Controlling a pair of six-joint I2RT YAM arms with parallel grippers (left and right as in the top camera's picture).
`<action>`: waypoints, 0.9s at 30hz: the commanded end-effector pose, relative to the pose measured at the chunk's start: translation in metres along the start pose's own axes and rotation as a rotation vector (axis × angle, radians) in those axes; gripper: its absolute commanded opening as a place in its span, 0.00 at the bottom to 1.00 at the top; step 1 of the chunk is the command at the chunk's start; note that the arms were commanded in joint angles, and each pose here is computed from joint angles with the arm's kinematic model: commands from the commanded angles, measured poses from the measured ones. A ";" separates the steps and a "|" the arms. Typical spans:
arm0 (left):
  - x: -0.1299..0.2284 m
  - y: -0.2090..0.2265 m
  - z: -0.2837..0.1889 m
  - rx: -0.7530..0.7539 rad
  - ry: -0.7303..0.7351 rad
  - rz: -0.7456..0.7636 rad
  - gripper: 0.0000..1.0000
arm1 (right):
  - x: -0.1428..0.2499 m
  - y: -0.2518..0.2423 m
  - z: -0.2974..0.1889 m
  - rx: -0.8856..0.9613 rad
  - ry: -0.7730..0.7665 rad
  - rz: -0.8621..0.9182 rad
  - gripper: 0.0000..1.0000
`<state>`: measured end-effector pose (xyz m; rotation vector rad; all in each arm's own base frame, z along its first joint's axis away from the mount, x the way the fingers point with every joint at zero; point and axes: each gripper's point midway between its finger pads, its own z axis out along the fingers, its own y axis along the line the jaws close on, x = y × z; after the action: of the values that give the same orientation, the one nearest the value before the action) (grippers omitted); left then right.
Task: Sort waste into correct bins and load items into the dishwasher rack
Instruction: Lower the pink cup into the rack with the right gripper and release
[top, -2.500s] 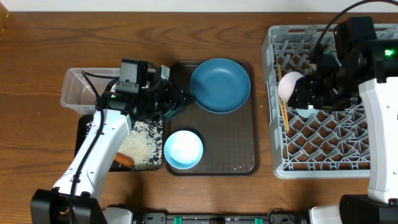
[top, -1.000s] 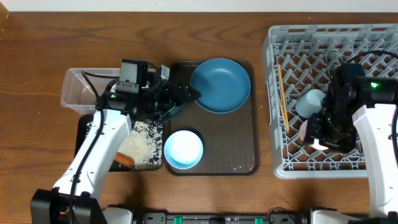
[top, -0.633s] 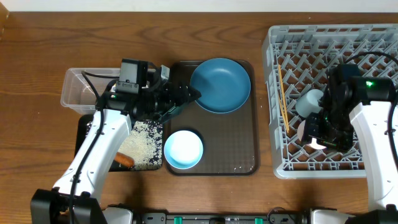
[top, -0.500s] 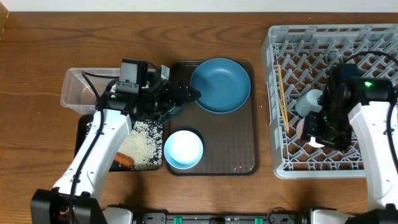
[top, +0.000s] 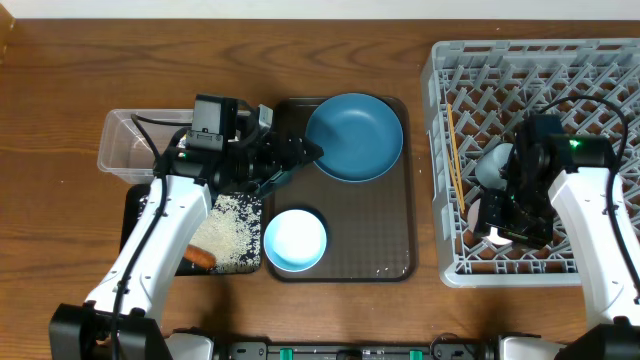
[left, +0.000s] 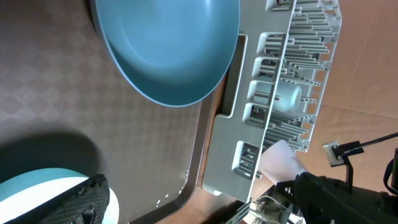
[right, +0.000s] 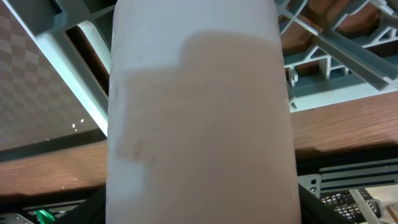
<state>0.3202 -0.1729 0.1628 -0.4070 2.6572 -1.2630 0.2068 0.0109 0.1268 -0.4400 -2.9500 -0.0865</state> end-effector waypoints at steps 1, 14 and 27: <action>-0.001 0.002 -0.001 -0.005 -0.006 0.004 0.97 | 0.003 0.002 0.002 -0.005 0.011 -0.011 0.30; -0.001 0.002 -0.001 -0.005 -0.006 0.004 0.97 | 0.005 0.001 0.006 -0.003 0.019 -0.030 0.85; -0.001 0.002 -0.001 -0.005 -0.006 0.004 0.97 | 0.008 0.007 -0.012 -0.036 0.026 -0.064 0.91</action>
<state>0.3202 -0.1729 0.1628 -0.4070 2.6572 -1.2630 0.1922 0.0162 0.1277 -0.3742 -2.8948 -0.1237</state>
